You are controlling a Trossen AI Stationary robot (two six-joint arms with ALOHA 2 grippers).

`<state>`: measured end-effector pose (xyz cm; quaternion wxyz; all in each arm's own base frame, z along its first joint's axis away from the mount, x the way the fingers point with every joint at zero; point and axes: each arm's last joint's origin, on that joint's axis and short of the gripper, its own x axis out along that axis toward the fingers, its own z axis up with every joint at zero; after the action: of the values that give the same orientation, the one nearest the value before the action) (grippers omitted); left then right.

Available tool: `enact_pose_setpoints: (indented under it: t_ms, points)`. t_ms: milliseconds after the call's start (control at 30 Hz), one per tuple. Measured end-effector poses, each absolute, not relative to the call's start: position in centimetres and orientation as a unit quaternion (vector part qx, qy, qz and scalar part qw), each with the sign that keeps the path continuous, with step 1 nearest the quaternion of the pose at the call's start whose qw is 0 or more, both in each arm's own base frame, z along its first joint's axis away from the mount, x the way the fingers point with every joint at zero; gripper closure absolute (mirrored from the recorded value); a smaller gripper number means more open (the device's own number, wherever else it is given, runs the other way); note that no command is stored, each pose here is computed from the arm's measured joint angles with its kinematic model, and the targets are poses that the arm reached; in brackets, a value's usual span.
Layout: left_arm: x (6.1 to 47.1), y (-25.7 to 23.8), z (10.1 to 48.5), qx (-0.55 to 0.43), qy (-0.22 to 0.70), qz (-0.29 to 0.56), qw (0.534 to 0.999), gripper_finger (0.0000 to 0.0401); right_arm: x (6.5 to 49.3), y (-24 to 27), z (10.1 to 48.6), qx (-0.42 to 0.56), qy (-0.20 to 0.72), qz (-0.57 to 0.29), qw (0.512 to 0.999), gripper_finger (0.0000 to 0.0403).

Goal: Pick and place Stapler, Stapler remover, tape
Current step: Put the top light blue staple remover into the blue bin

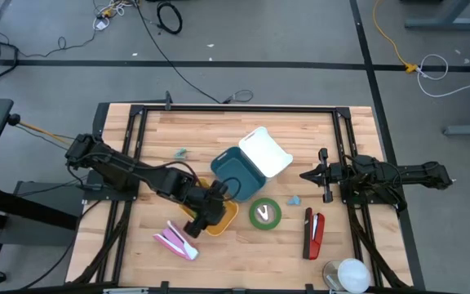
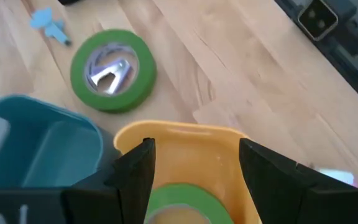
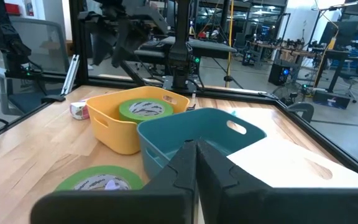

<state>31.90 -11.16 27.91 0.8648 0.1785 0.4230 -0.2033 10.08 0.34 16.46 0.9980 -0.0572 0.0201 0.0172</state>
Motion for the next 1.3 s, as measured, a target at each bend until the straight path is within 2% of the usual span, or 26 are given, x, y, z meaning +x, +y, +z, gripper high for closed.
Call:
enact_pose_setpoints:
  t_ms: [433,800,1133,1300]
  points:
    - [32.2,-11.2,29.4,0.183,0.405,-0.197,0.874,0.0167,10.1,0.3,16.5,-0.057,0.020,0.017,0.998,0.0390]
    - [30.1,-7.2,31.5,0.154,0.448,-0.076,0.877,0.0167,10.1,0.3,16.5,-0.057,0.020,0.017,0.998,0.0390]
    - [28.9,-4.0,31.3,0.127,0.509,-0.030,0.851,0.0167,10.1,0.3,16.5,-0.057,0.020,0.017,0.998,0.0390]
    - [29.1,-2.7,31.3,0.115,0.512,-0.012,0.851,0.0167,10.1,0.3,16.5,-0.057,0.020,0.017,0.998,0.0390]
